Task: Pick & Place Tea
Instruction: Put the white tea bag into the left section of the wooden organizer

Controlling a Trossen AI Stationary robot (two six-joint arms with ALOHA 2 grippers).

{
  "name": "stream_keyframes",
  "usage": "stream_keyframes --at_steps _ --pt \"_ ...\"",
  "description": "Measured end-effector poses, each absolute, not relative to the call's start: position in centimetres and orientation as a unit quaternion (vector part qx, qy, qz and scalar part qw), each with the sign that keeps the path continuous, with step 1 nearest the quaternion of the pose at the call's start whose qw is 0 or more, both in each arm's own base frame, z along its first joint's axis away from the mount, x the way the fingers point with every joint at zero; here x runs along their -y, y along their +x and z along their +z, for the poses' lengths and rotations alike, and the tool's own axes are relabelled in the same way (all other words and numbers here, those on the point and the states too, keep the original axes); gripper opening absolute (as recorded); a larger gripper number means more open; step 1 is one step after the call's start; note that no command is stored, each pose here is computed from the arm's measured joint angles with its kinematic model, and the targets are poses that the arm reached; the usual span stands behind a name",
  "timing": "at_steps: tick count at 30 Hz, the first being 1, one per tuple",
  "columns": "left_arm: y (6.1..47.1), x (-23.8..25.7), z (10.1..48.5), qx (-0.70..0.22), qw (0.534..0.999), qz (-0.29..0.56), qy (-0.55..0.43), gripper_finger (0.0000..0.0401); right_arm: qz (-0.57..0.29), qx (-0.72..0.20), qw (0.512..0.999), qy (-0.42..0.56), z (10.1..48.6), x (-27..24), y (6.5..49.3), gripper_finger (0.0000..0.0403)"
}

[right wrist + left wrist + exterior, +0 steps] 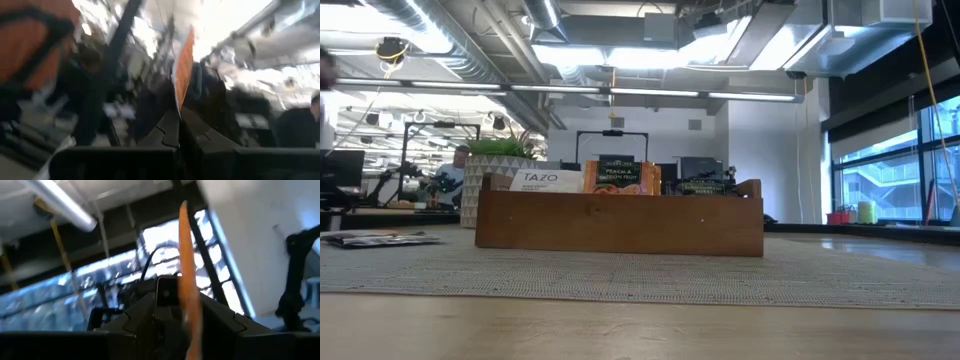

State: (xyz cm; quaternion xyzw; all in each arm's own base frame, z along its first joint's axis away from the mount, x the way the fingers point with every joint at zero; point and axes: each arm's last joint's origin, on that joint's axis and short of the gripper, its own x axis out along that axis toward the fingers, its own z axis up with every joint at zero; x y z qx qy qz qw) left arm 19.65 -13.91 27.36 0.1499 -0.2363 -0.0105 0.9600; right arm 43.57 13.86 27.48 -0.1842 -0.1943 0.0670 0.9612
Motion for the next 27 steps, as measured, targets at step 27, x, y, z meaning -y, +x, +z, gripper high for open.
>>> stream_keyframes --at_steps 27 --pt "15.6 17.1 24.4 0.016 0.975 0.221 0.013 0.013 -0.008 -0.386 0.92 -0.064 30.0 -9.8 41.4 0.0005"
